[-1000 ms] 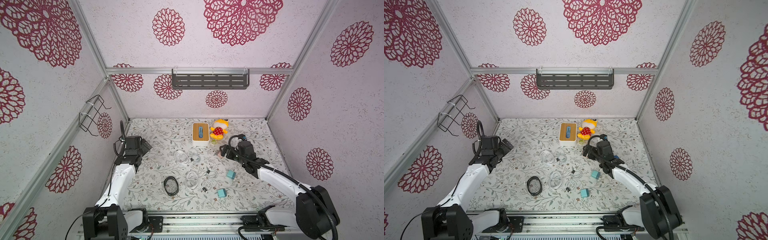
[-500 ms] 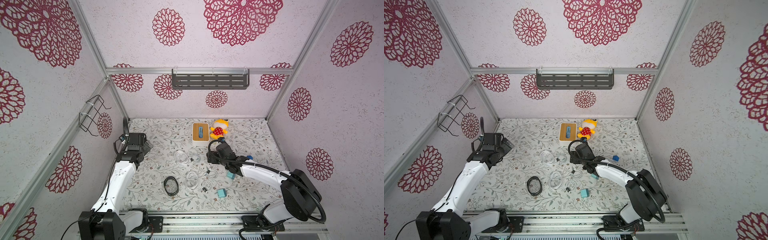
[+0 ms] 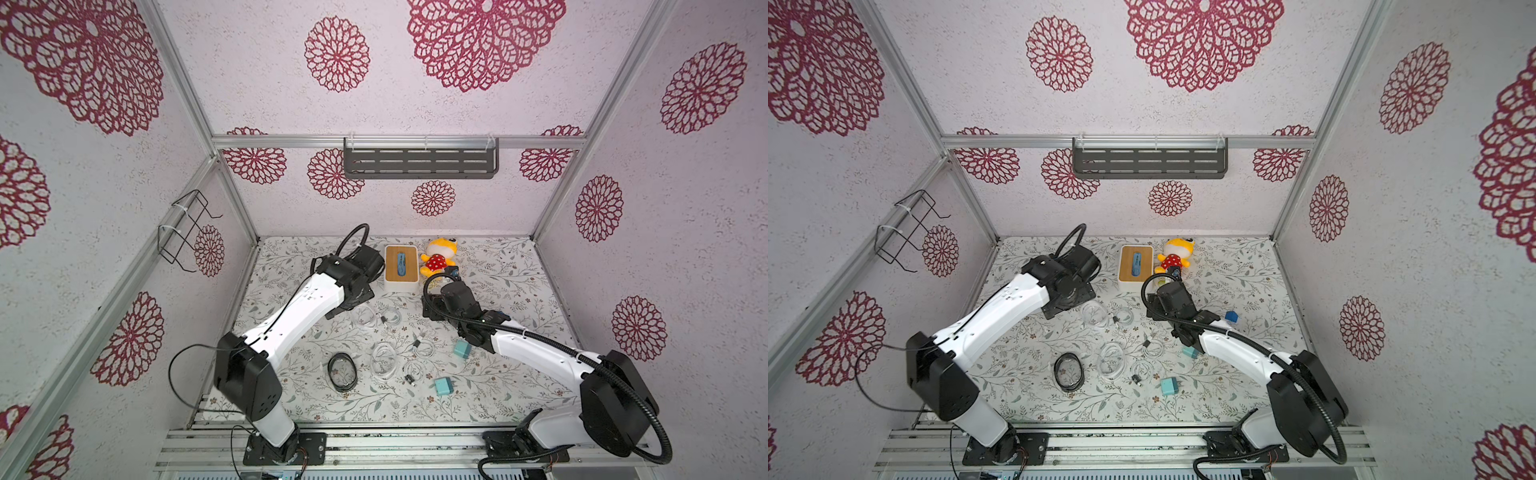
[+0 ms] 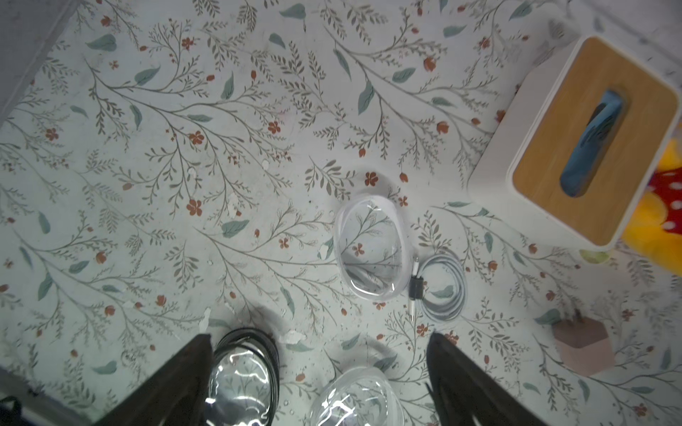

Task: Pack away charging kits
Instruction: Pick up the storage bag at the center of the board.

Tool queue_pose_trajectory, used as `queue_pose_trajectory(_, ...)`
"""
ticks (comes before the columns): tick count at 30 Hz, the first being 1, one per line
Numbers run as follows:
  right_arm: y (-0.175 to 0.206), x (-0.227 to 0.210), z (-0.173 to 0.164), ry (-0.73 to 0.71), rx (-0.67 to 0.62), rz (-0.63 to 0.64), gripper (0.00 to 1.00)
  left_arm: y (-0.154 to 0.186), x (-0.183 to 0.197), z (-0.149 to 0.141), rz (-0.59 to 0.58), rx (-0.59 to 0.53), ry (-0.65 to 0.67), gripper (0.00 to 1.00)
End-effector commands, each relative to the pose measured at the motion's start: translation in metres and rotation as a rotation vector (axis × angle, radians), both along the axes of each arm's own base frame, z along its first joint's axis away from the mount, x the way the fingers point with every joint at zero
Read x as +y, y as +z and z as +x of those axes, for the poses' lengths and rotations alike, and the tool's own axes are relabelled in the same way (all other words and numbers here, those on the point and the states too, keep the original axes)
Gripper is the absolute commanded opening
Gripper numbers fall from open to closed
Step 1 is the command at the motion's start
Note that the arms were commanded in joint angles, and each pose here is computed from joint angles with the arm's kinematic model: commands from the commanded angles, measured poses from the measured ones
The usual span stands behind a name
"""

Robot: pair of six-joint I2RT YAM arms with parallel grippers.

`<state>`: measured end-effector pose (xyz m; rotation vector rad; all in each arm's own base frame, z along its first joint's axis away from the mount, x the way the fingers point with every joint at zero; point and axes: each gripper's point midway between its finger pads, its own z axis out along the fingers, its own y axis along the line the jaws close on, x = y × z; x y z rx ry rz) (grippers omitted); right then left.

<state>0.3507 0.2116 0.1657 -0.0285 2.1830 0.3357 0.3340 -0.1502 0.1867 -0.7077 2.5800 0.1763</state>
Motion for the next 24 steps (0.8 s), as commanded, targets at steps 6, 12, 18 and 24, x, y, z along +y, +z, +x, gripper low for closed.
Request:
queue_pose_trajectory(6,0.011,-0.021,0.002,-0.033,-0.049,0.074,0.83,-0.042,-0.024,0.008,0.124,0.207,0.070,0.87)
queue_pose_trajectory(12,0.007,-0.028,0.001,-0.050,-0.028,0.088,0.82,-0.076,-0.041,0.036,0.134,0.290,0.057,0.84)
queue_pose_trajectory(18,0.005,-0.029,0.002,-0.048,-0.022,0.106,0.82,-0.101,-0.041,0.045,0.153,0.349,0.069,0.82)
queue_pose_trajectory(24,-0.002,-0.023,0.006,-0.032,0.005,0.106,0.82,-0.117,-0.041,0.046,0.129,0.373,0.076,0.81)
